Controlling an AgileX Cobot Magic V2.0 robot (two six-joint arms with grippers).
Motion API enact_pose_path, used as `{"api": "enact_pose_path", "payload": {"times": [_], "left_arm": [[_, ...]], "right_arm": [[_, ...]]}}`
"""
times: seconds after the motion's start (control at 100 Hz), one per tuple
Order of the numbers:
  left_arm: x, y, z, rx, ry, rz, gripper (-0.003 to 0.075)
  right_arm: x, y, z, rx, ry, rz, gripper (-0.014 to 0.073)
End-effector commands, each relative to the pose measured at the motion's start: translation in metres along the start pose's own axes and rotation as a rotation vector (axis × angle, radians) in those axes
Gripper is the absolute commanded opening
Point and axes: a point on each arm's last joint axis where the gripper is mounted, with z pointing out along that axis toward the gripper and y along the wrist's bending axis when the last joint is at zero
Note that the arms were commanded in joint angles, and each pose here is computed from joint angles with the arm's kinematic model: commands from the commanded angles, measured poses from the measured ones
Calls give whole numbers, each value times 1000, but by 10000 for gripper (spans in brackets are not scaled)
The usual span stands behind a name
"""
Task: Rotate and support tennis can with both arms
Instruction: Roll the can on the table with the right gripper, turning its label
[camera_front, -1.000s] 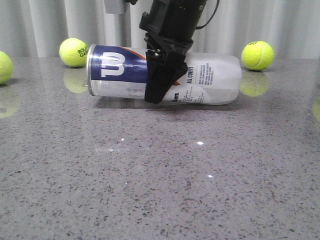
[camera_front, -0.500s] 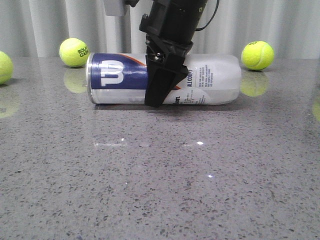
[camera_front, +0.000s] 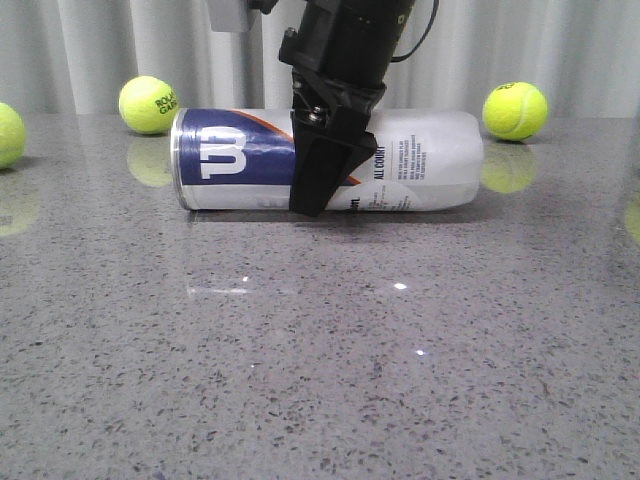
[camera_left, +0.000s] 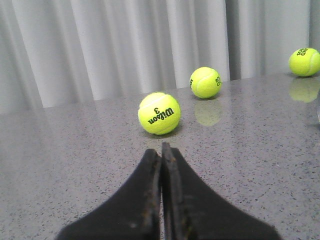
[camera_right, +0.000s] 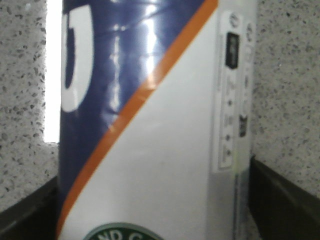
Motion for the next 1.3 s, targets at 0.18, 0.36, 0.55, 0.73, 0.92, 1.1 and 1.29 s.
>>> {"api": "enact_pose_path", "payload": {"times": [0.18,0.36,0.55,0.73,0.92,1.1,1.29], "left_arm": [[6,-1,-2,-9,-73,-16,-21],[6,-1,-2,-9,-73,-16,-21],[6,-1,-2,-9,-73,-16,-21],[6,-1,-2,-9,-73,-16,-21],[6,-1,-2,-9,-73,-16,-21],[6,-1,-2,-9,-73,-16,-21],[6,-1,-2,-9,-73,-16,-21]], "right_arm": [[-10,-2,-34,70,-57,-3,652],[-10,-1,-34,61,-53,-3,652],[-11,0,-40,63,-56,-6,652],[-12,1,-51,79,-67,-11,652],[-13,2,-55,82,-69,-13,652],[-13,3,-55,79,-68,-13,652],[-12,3,-56,76,-66,-13,652]]}}
